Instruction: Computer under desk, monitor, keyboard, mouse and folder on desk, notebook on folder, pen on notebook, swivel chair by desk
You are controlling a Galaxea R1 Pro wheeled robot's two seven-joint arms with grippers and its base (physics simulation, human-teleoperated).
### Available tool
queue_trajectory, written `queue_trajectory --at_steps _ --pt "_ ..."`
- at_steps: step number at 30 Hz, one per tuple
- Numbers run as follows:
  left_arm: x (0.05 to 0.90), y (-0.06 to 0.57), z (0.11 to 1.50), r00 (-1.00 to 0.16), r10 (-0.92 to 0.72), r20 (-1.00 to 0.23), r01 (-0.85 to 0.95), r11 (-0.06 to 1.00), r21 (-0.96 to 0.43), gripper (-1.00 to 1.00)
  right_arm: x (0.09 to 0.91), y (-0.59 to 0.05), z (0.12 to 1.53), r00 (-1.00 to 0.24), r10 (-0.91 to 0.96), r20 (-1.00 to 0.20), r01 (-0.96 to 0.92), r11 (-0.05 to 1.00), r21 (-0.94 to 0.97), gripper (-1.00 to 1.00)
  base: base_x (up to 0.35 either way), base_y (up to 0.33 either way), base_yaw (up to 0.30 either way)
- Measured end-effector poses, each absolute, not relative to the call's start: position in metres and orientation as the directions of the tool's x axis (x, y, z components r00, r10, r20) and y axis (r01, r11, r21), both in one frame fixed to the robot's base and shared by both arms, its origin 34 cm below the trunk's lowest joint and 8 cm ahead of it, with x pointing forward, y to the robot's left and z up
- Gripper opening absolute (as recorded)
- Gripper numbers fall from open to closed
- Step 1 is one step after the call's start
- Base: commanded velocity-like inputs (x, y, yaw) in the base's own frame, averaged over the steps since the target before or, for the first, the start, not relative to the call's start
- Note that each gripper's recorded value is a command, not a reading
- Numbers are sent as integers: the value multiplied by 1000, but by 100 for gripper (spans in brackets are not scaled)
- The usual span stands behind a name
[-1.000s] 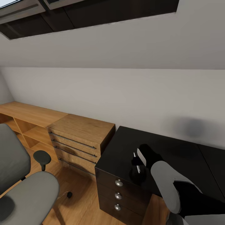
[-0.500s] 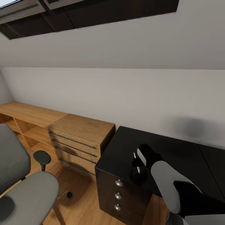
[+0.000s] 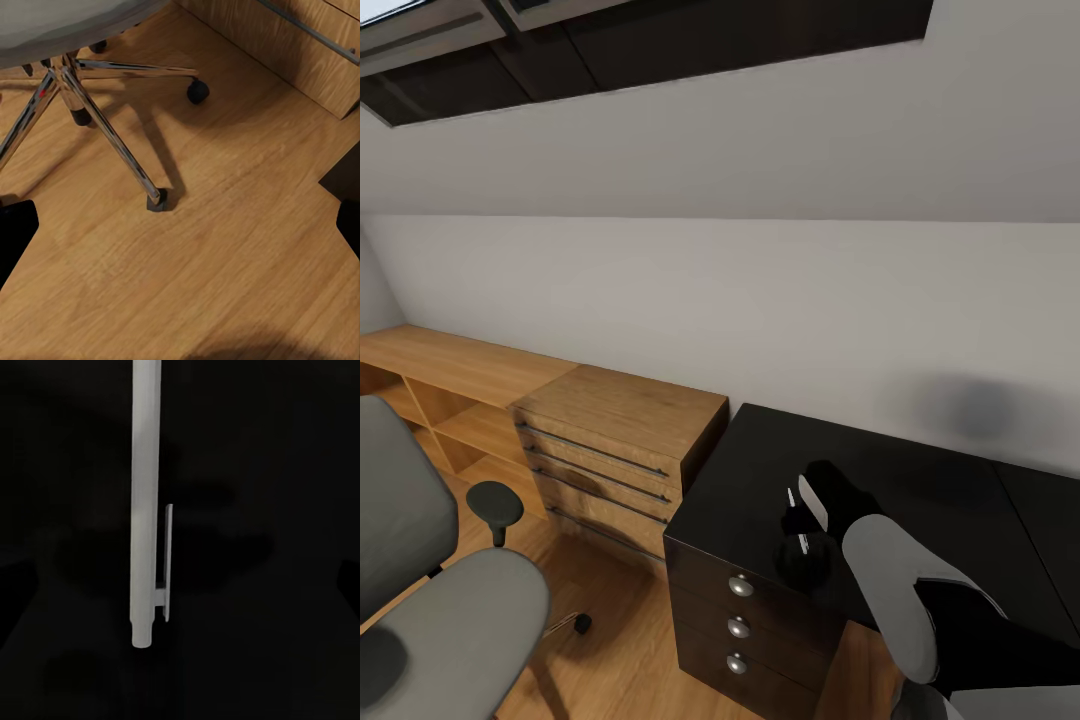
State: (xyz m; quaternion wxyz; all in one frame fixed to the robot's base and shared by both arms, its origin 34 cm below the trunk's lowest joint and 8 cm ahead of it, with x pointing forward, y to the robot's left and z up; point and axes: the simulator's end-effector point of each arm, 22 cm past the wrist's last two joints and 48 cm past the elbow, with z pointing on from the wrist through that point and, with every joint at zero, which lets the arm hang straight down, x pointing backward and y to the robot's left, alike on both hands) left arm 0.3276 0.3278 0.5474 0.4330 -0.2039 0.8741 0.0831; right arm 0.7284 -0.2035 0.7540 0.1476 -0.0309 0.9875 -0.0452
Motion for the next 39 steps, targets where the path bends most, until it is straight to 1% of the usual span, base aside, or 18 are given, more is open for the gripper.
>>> queue_trajectory --at_steps 39 --pt "327 328 532 -542 -284 -791 -427 904 -31 100 728 -205 739 -955 -73 -287 -46 994 -99 100 0 0 0"
